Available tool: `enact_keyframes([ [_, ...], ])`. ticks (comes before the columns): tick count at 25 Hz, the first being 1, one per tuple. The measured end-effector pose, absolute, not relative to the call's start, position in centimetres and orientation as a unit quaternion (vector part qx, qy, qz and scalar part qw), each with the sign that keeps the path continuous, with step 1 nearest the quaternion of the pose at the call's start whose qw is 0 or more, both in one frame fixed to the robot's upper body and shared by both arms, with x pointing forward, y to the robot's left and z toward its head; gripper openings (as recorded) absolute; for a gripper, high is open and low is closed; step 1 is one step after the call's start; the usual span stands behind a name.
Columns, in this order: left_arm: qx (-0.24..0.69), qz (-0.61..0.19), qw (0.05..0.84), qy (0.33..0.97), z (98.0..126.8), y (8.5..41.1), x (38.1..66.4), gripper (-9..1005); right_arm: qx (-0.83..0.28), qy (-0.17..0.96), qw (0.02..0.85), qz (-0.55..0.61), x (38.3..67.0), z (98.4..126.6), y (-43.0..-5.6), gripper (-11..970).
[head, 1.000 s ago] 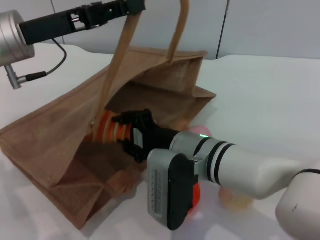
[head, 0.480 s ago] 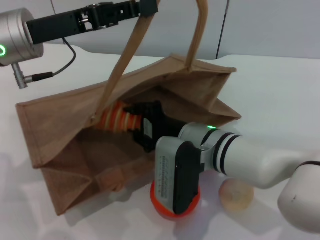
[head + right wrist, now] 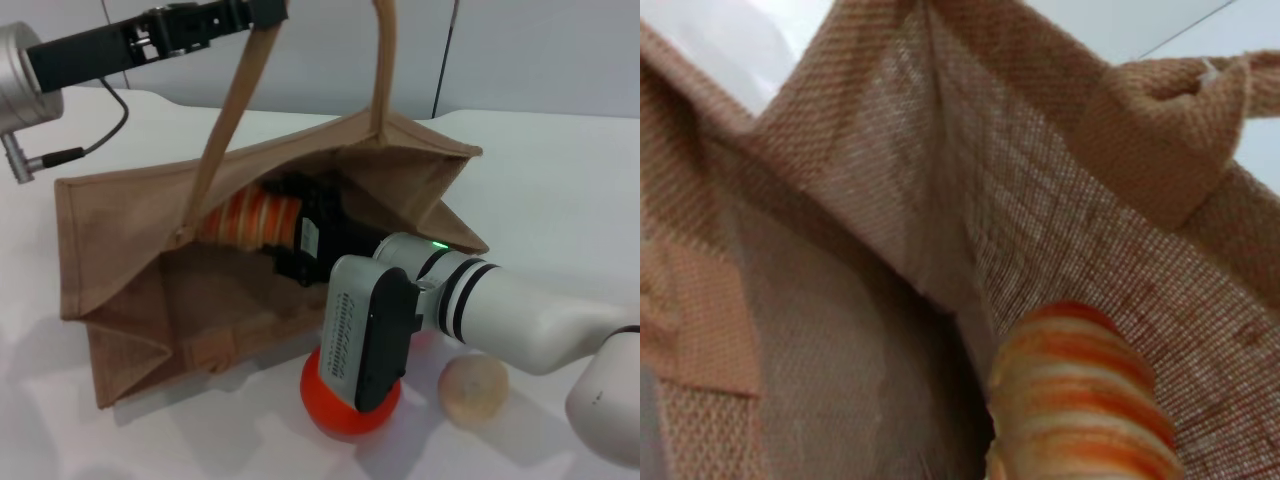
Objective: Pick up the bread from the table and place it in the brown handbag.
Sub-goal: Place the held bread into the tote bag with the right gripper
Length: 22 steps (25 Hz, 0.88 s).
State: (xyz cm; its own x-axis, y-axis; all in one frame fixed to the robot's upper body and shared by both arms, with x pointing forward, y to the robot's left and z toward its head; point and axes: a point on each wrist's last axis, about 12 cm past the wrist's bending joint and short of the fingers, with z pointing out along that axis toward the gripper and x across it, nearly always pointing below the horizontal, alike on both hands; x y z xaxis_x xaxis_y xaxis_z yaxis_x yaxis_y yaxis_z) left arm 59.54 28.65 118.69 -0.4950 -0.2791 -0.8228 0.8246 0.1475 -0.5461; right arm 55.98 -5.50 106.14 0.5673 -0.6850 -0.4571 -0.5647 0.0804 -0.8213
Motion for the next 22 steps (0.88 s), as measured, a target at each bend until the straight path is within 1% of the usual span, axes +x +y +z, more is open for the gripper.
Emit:
enact_keyframes([
  [5, 0.212, -0.610, 0.461, 0.609, 118.5, 29.4, 59.3, 122, -0.673, 0.467, 0.571, -0.043, 55.7, 106.2, -5.3, 710],
  [11, 0.206, -0.604, 0.469, 0.611, 118.4, 30.1, 59.1, 122, -0.669, 0.469, 0.575, -0.034, 55.1, 106.2, -5.2, 904],
  [16, 0.182, -0.588, 0.497, 0.612, 118.1, 31.6, 58.7, 122, -0.651, 0.468, 0.597, -0.026, 54.2, 106.5, -5.4, 905],
  [22, 0.133, -0.547, 0.543, 0.623, 116.9, 33.6, 58.2, 122, -0.605, 0.488, 0.626, -0.064, 53.7, 106.6, -7.5, 904],
])
